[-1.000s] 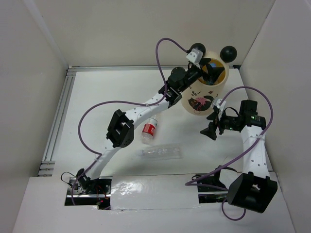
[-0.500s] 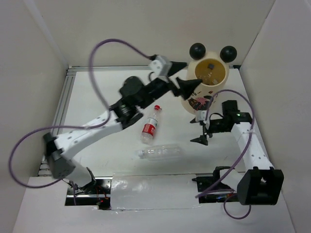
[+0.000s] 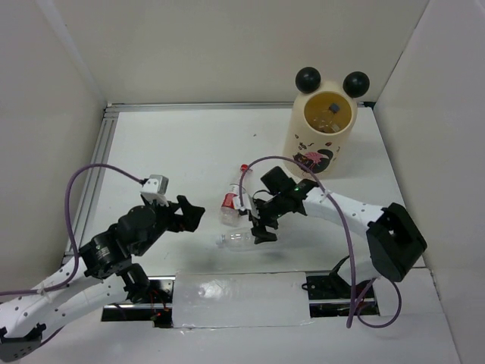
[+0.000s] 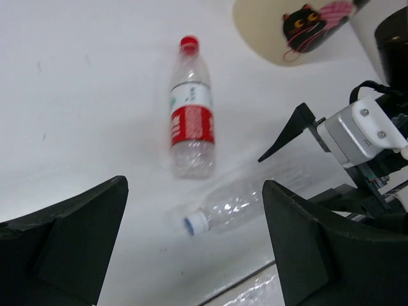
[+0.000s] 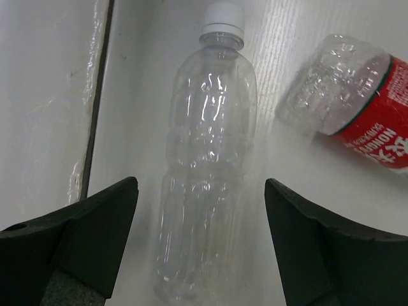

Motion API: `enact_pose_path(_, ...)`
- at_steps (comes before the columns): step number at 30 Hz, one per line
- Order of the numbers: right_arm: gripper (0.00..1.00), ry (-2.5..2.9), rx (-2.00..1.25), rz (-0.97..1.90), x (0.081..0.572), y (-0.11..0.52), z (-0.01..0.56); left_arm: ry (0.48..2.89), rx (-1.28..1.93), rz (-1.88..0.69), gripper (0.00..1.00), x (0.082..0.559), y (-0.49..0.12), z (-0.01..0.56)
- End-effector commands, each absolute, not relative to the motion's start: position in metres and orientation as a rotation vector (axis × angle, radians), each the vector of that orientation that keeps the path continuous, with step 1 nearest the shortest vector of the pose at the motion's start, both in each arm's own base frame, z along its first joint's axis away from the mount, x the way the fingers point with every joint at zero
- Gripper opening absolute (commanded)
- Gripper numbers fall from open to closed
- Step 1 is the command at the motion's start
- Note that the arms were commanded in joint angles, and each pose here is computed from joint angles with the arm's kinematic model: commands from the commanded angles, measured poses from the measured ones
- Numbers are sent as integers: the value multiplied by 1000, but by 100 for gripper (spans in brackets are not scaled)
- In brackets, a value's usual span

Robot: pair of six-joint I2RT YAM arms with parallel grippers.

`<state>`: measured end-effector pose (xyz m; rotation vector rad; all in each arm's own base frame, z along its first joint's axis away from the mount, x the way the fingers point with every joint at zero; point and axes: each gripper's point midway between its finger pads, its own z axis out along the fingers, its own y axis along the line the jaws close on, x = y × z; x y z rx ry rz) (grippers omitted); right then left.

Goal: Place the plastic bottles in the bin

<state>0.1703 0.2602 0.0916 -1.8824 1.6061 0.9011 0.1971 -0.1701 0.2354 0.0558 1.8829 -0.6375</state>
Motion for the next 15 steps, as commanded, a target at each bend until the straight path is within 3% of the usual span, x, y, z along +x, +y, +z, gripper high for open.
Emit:
enact_pose_path(1,87,1641,-1826,760,191,284,89,1904,-145,-677,99,187,-149,232)
enact_pose_path(10,89,1783,-1847,562,180,290,36,1949,-137,-525,99,191,-133,229)
enact_pose_path(13,81,1782,-1867,581,172,289,32,1958,-152,-495,99,191,-127,223)
enact_pose_path(15,67,1774,-1908,599,164,284,29,1974,-173,-498,99,190,-127,212)
